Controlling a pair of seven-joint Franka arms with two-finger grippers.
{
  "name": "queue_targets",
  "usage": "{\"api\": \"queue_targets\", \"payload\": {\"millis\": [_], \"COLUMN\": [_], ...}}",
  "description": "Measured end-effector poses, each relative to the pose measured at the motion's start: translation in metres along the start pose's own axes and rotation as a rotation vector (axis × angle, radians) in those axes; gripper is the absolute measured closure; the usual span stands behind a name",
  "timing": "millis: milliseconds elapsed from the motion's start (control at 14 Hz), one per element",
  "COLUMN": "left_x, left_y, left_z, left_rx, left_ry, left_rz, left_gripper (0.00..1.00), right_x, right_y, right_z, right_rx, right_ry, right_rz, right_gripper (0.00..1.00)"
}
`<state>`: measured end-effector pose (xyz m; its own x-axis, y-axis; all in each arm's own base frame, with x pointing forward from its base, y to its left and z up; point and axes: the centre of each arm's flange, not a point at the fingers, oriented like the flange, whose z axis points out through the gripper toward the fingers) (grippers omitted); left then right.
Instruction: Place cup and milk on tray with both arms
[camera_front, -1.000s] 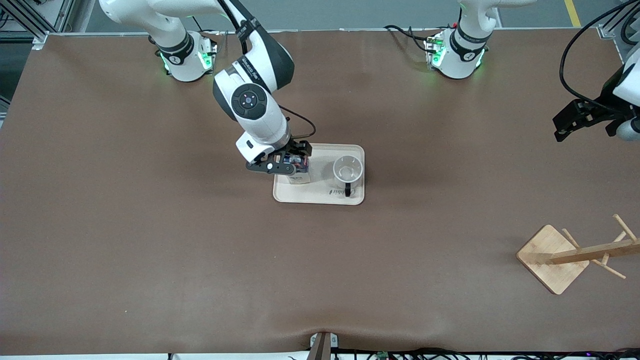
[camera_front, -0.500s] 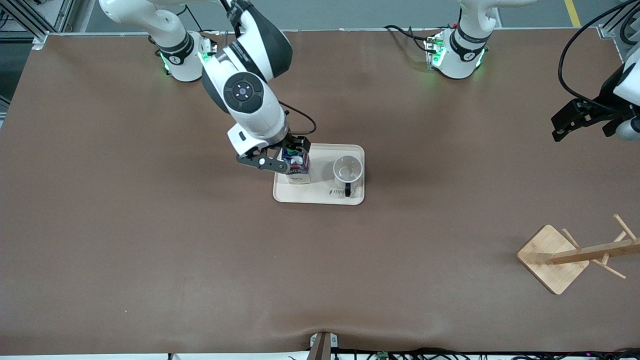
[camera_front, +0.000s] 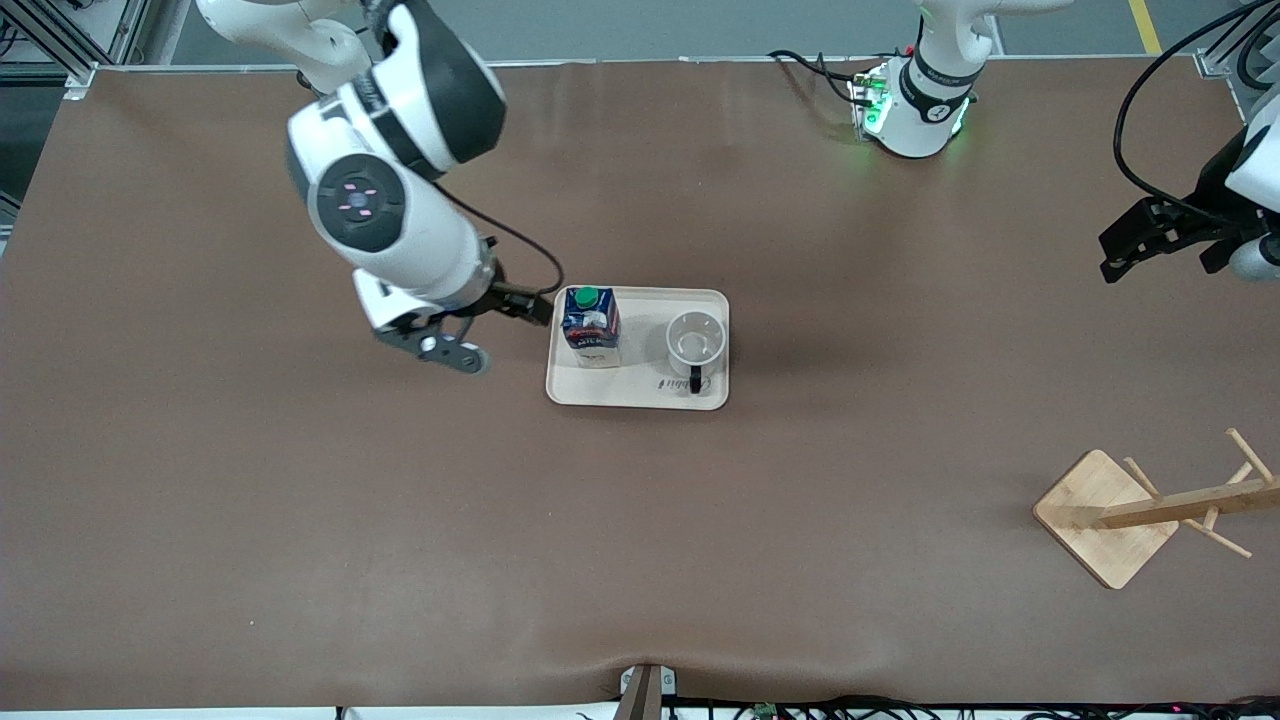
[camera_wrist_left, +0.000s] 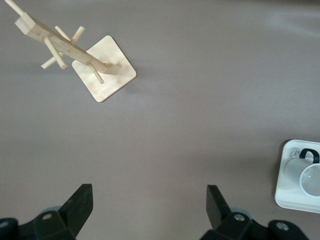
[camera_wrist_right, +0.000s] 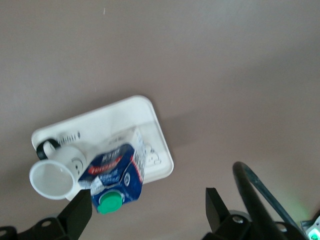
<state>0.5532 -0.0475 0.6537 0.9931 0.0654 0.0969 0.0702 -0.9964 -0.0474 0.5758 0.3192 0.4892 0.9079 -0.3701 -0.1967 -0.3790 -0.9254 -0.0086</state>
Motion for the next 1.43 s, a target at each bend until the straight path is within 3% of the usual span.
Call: {"api": "queue_targets", "payload": {"millis": [429,643,786,1286,1429], "left_x": [-0.006,-0.013,-0.015,-0.014,-0.012], "left_y": [0.01,0.019,0.025,0.028,0.025], "left_z": [0.005,0.01,0.01,0.011,0.01], "left_rx": [-0.054,-0.049,-0.047,-0.047,-0.048], "left_ry": [-0.05,-0.099,-0.106,-0.108,-0.105], "left_rz": [-0.005,0.007,-0.001,0.001,-0.005], "left_gripper": [0.0,0.0,0.0,0.0,0.0], "right_x": [0.118,0.165,0.182,0.199,0.199], "right_y": [0.14,0.222,0.257,0.27,0.276], "right_z": [-0.056,-0.064,-0.064,-0.056,-0.053], "right_rx": [0.048,0.016,-0.029,-0.03,-0.037], "right_ry": [0.059,0.083,0.096,0.166,0.145], "right_rz": [-0.142,-0.201,-0.236,-0.374,-0.39], "right_gripper": [0.0,0.0,0.0,0.0,0.0]}}
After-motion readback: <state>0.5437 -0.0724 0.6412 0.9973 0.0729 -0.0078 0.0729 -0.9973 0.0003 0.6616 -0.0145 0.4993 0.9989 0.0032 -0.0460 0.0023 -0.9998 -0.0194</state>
